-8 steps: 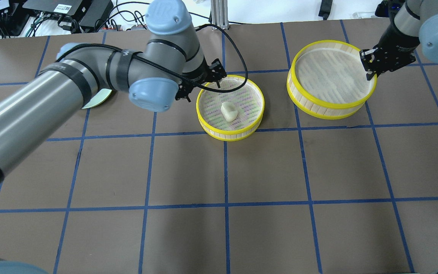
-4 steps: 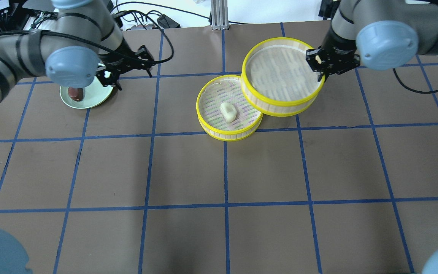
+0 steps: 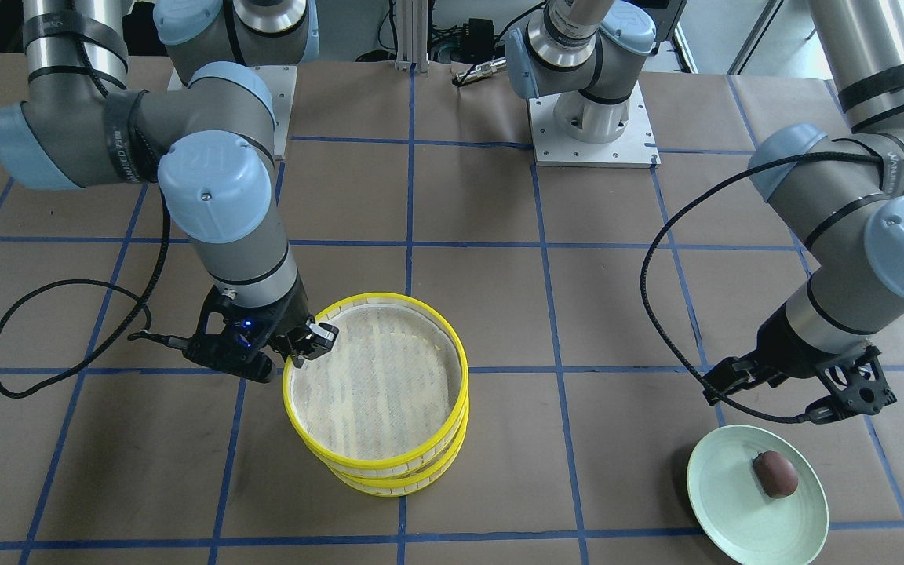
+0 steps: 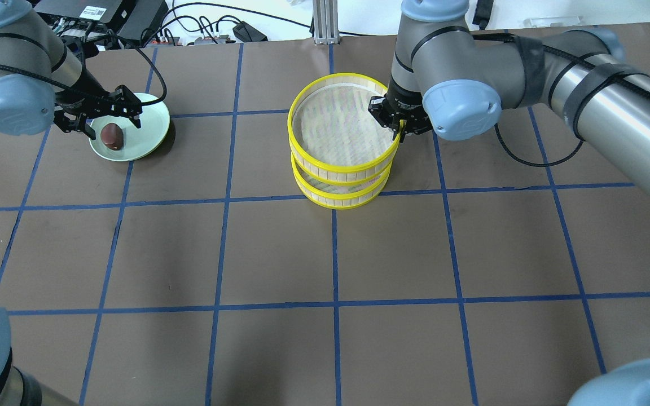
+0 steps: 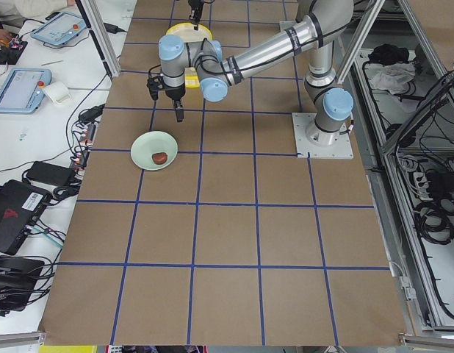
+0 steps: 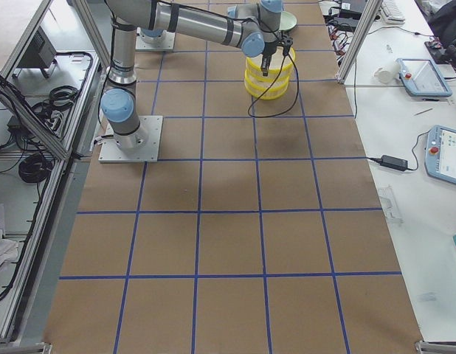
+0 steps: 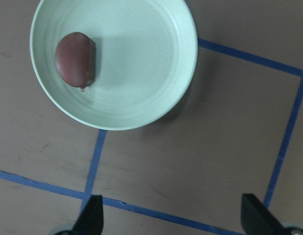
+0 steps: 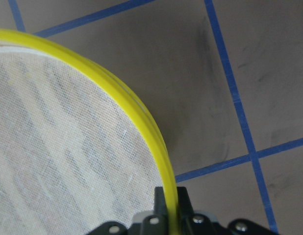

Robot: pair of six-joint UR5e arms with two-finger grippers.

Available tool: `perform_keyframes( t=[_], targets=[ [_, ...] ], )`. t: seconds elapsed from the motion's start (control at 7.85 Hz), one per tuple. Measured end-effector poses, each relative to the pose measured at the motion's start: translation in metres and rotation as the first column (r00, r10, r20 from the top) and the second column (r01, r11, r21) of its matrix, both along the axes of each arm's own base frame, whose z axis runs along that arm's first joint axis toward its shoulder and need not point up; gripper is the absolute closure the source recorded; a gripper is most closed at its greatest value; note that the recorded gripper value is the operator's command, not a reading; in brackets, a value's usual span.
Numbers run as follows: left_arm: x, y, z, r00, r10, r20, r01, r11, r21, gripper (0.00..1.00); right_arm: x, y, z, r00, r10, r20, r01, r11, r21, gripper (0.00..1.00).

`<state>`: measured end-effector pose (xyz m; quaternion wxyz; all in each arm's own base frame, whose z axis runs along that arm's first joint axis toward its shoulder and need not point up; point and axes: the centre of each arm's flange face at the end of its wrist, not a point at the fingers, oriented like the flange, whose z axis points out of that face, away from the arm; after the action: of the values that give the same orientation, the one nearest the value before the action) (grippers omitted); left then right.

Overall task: Place buns in different layers of steamer
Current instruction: 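Restack the top layer with the right gripper while the left gripper returns, then lower the left gripper onto the brown bun and grasp it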

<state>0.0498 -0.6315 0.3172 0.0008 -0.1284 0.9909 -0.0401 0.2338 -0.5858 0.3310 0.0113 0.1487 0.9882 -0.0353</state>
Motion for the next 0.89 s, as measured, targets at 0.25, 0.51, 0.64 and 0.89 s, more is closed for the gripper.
perform_keyframes(
  t=[0.25, 0.51, 0.64, 0.89],
  targets=[
    [0.027, -0.026, -0.045, 0.995, -0.089, 0.050, 0.093, 0.993, -0.066, 0.21, 0.014, -0.001, -0.021, 1.000, 0.008, -0.009, -0.008, 1.000, 0.005, 1.00],
    [0.047, -0.038, -0.079, 0.976, -0.173, 0.132, 0.184, 0.980, -0.074, 0.22, 0.013, -0.004, -0.032, 0.999, 0.024, -0.038, -0.023, 1.000, 0.012, 1.00],
    [0.057, -0.038, -0.086, 0.970, -0.187, 0.154, 0.198, 0.978, -0.061, 0.22, 0.013, -0.005, -0.035, 0.999, 0.026, -0.043, -0.026, 1.000, 0.014, 1.00],
    [0.071, -0.037, -0.096, 0.967, -0.192, 0.166, 0.201, 0.979, -0.043, 0.22, 0.013, -0.005, -0.037, 0.999, 0.026, -0.045, -0.026, 1.000, 0.016, 1.00]
  ],
)
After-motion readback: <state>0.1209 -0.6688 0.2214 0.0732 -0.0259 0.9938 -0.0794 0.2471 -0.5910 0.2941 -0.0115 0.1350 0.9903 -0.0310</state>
